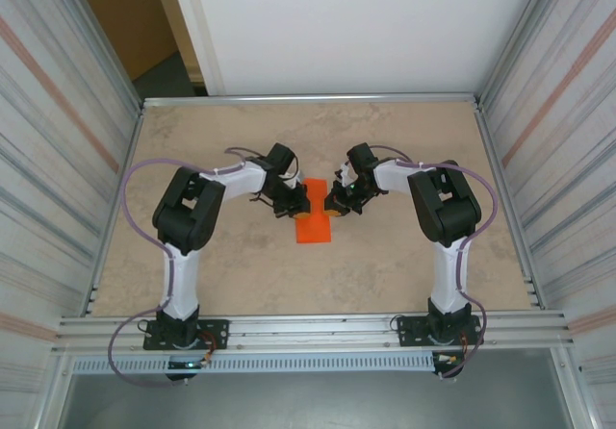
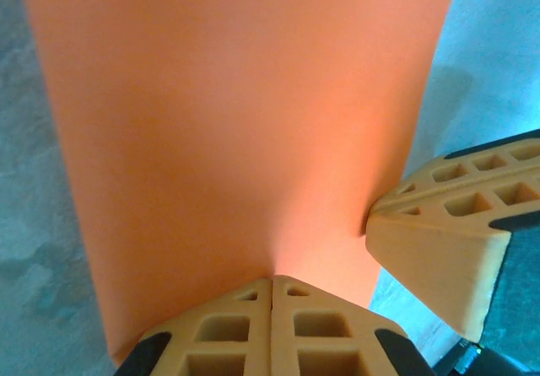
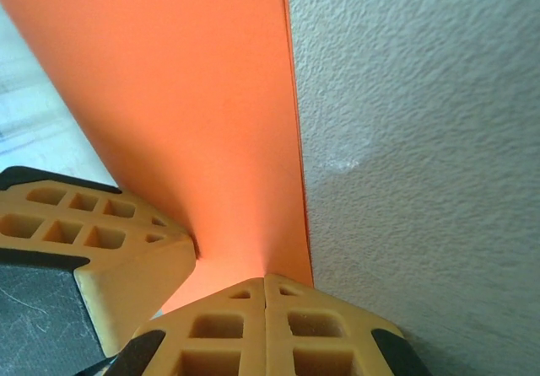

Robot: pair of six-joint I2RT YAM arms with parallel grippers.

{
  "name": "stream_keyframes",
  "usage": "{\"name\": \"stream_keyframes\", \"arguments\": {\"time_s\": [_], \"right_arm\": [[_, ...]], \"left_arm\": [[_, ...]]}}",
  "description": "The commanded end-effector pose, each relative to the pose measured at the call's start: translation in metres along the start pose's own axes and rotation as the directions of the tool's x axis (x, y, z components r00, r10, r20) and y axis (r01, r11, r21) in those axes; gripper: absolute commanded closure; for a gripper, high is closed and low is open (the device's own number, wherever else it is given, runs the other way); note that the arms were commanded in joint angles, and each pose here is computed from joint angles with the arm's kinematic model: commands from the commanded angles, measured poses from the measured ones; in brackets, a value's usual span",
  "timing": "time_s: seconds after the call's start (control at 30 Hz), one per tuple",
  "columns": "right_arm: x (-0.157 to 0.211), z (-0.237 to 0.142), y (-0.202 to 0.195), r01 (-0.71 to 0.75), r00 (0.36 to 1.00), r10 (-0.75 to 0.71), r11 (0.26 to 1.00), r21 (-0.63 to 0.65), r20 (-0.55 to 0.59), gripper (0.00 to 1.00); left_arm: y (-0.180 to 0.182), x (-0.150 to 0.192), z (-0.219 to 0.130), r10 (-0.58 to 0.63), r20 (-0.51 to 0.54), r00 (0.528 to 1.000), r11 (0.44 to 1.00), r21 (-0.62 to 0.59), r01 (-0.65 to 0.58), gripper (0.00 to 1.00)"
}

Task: Fold a paper plane with a square sheet of paper (pick it up from the middle)
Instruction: First fold the square sheet of paper in half at the center of the table.

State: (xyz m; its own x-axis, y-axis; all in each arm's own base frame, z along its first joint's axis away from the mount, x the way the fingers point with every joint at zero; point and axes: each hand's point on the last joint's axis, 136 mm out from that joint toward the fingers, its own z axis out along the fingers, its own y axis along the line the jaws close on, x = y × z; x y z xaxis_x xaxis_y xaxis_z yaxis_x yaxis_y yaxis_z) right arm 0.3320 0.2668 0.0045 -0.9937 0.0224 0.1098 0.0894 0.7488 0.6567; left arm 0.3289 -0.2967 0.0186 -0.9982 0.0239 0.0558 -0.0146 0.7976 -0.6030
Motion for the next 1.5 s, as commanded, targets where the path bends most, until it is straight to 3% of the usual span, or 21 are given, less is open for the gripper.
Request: {"name": "stream_keyframes", "arguments": {"time_s": [0.0, 0.57, 0.77, 1.0, 1.27, 1.47], "right_arm": [[0.048, 0.022, -0.131, -0.152, 0.976, 0.205, 0.882, 0.447, -0.072, 0.99], [0.057, 0.016, -0.15, -0.145, 0.97, 0.229, 0.819, 0.554, -0.084, 1.0], [0.056, 0.018, -0.149, -0.147, 0.97, 0.23, 0.821, 0.552, -0.084, 1.0], [0.057, 0.019, -0.151, -0.151, 0.968, 0.237, 0.818, 0.555, -0.086, 1.0], [0.058, 0.02, -0.152, -0.152, 0.966, 0.241, 0.818, 0.554, -0.09, 1.0], [0.061, 0.017, -0.156, -0.148, 0.966, 0.242, 0.806, 0.573, -0.091, 1.0]], "left_arm": [[0.023, 0.013, 0.005, -0.008, -0.041, 0.999, 1.0, -0.023, 0.007, 0.99], [0.048, 0.008, -0.036, -0.037, 0.032, 0.999, 0.997, -0.07, 0.039, 0.99], [-0.013, -0.011, -0.056, 0.045, 0.146, 0.988, 0.996, 0.07, -0.056, 1.0], [-0.04, -0.021, -0.022, 0.038, 0.121, 0.992, 0.986, 0.157, -0.057, 1.0], [-0.002, -0.028, -0.002, -0.005, 0.094, 0.996, 0.993, 0.12, -0.007, 1.0], [0.056, -0.042, -0.025, -0.078, 0.137, 0.988, 0.995, 0.075, 0.069, 1.0]]}}
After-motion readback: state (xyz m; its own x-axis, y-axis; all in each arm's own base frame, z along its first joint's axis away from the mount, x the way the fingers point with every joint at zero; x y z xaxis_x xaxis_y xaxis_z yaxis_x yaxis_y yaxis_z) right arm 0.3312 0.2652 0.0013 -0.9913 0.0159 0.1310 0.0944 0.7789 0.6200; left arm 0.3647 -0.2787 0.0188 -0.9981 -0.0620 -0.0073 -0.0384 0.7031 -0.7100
